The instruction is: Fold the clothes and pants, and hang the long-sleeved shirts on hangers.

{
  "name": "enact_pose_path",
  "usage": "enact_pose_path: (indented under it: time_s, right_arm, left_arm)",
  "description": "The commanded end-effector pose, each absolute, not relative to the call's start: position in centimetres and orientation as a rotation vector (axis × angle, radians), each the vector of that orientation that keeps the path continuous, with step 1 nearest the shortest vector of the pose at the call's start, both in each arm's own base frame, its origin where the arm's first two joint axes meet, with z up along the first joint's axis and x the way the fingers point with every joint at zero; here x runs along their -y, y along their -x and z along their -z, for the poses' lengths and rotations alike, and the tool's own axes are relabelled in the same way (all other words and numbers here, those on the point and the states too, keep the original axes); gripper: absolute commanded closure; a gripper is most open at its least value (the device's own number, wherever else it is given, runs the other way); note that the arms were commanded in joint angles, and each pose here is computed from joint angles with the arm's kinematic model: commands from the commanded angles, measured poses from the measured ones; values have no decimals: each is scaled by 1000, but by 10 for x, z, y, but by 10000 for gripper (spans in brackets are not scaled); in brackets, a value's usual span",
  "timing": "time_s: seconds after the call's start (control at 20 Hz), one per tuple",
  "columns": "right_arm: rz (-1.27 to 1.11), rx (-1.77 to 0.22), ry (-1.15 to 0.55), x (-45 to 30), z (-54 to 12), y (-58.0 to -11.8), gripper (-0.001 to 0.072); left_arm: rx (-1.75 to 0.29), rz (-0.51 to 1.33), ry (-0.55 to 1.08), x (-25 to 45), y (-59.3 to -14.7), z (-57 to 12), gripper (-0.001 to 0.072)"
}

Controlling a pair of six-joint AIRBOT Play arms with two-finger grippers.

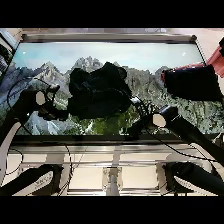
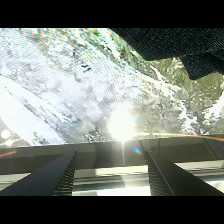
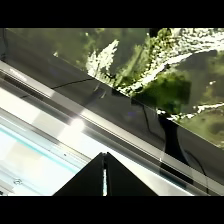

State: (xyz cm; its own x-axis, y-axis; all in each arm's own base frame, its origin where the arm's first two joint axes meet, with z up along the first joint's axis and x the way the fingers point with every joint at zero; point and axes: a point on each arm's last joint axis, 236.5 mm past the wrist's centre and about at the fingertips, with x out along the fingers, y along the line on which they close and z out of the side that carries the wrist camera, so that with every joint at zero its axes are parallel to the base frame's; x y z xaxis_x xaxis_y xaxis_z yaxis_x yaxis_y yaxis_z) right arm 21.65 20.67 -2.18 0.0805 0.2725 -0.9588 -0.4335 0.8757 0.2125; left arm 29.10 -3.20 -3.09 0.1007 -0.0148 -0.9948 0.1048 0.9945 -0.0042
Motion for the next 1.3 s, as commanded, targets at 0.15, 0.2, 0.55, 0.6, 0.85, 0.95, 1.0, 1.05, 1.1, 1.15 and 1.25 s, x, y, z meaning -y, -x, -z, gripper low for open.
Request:
enact_pose_path:
  time_s: [0.15,0.2,0.55,0.6,0.85,0.95,1.0,1.05,1.1,1.15,1.25]
  right_arm:
    - [-543,-1364,108,-215,19,-222,687]
    - [-544,-1355,104,-216,18,-224,687]
    - [-549,-1212,70,-228,8,-254,687]
    - [-551,-1191,62,-231,6,-258,687]
    - [-542,-1162,86,-228,5,-265,687]
    - [-539,-1151,95,-227,5,-268,687]
    - [-539,-1146,95,-227,4,-269,687]
    - [-540,-1140,93,-227,3,-270,687]
    - [-541,-1131,89,-229,2,-271,687]
    - [-541,-1124,87,-229,2,-273,687]
    - [-543,-1106,81,-231,0,-276,687]
  left_arm:
    - [-1467,88,-73,32,-291,31,215]
    - [-1467,88,-73,32,-291,31,214]
    - [-1467,88,-73,32,-291,31,215]
    - [-1467,88,-73,32,-291,31,215]
    - [-1447,89,-72,32,-296,30,214]
    - [-1433,89,-71,33,-299,30,215]
    - [-1422,89,-71,33,-301,29,215]
    - [-1409,90,-70,33,-305,29,215]
    - [-1363,93,-63,35,-315,27,215]
    - [-1294,107,-33,43,-331,23,215]
    - [-1149,182,61,70,-361,9,215]
